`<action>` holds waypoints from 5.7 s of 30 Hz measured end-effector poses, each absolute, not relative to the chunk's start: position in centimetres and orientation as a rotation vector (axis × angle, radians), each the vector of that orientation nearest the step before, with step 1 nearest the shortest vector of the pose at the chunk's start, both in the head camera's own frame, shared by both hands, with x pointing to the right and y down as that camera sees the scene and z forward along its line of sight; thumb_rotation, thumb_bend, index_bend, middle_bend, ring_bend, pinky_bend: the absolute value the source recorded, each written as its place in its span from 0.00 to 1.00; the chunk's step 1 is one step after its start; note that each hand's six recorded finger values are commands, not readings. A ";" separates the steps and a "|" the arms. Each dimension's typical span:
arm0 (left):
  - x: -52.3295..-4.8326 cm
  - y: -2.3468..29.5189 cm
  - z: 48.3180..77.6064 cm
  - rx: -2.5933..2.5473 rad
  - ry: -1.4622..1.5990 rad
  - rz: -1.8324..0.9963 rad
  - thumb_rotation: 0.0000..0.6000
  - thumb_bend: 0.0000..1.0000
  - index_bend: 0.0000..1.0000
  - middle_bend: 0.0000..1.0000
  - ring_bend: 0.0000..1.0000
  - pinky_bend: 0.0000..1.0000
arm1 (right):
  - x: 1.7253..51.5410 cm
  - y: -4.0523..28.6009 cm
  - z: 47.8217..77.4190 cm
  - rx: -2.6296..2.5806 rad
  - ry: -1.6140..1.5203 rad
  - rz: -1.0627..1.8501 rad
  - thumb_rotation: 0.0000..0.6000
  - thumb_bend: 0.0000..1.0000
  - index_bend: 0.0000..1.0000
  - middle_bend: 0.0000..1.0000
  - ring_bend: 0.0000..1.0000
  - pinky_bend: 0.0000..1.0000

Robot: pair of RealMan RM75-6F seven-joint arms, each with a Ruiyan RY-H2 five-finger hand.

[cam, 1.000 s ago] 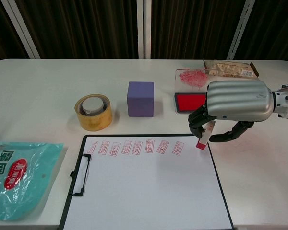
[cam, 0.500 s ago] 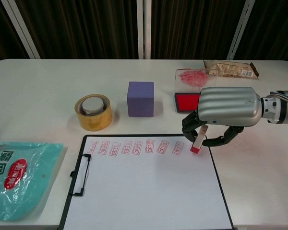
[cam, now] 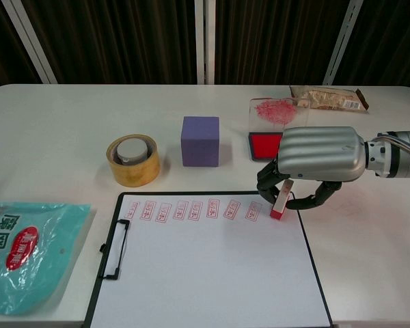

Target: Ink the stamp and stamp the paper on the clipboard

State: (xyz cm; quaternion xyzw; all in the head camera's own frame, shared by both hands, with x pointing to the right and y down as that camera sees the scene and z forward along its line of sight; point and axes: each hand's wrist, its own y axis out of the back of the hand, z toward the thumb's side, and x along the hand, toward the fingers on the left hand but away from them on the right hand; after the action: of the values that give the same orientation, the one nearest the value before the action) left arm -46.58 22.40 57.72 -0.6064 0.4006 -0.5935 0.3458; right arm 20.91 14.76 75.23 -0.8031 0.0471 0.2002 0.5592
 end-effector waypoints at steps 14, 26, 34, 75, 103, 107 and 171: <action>-46.9 22.5 57.8 -1.571 1.044 -1.551 1.00 0.00 0.14 0.15 0.12 0.24 | 20.3 14.8 75.8 -1.919 0.108 0.491 1.00 0.41 1.00 0.85 0.96 1.00; -47.2 22.5 58.0 -1.571 1.045 -1.557 1.00 0.00 0.14 0.15 0.12 0.24 | 20.5 15.2 76.6 -1.924 0.124 0.525 1.00 0.42 1.00 0.85 0.96 1.00; -47.2 22.5 58.1 -1.571 1.047 -1.560 1.00 0.00 0.14 0.15 0.12 0.24 | 20.6 15.3 77.0 -1.923 0.125 0.547 1.00 0.43 1.00 0.85 0.96 1.00; -46.8 22.4 57.7 -1.572 1.044 -1.544 1.00 0.00 0.14 0.15 0.12 0.24 | 19.8 11.9 72.9 -1.909 -0.120 0.440 1.00 0.44 1.00 0.85 0.96 1.00; -45.7 23.0 57.9 -1.610 1.043 -1.512 1.00 0.00 0.14 0.15 0.12 0.24 | 34.2 13.5 71.3 -1.835 -0.315 0.880 1.00 0.44 1.00 0.87 0.96 1.00; -45.9 23.2 57.9 -1.611 1.044 -1.515 1.00 0.00 0.14 0.15 0.12 0.24 | 34.9 14.9 72.4 -1.853 -0.312 0.945 1.00 0.46 1.00 0.87 0.96 1.00; -46.5 23.4 57.6 -1.603 1.052 -1.518 1.00 0.00 0.14 0.15 0.12 0.24 | 33.2 17.7 76.5 -1.976 -0.375 1.014 1.00 0.22 0.61 0.58 0.96 1.00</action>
State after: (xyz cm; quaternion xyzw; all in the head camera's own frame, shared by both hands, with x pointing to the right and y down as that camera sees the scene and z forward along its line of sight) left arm -46.48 23.36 57.59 -0.6163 0.4045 -0.5835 0.3408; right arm 33.15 17.65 76.52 -0.7921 -0.1502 0.4063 0.4300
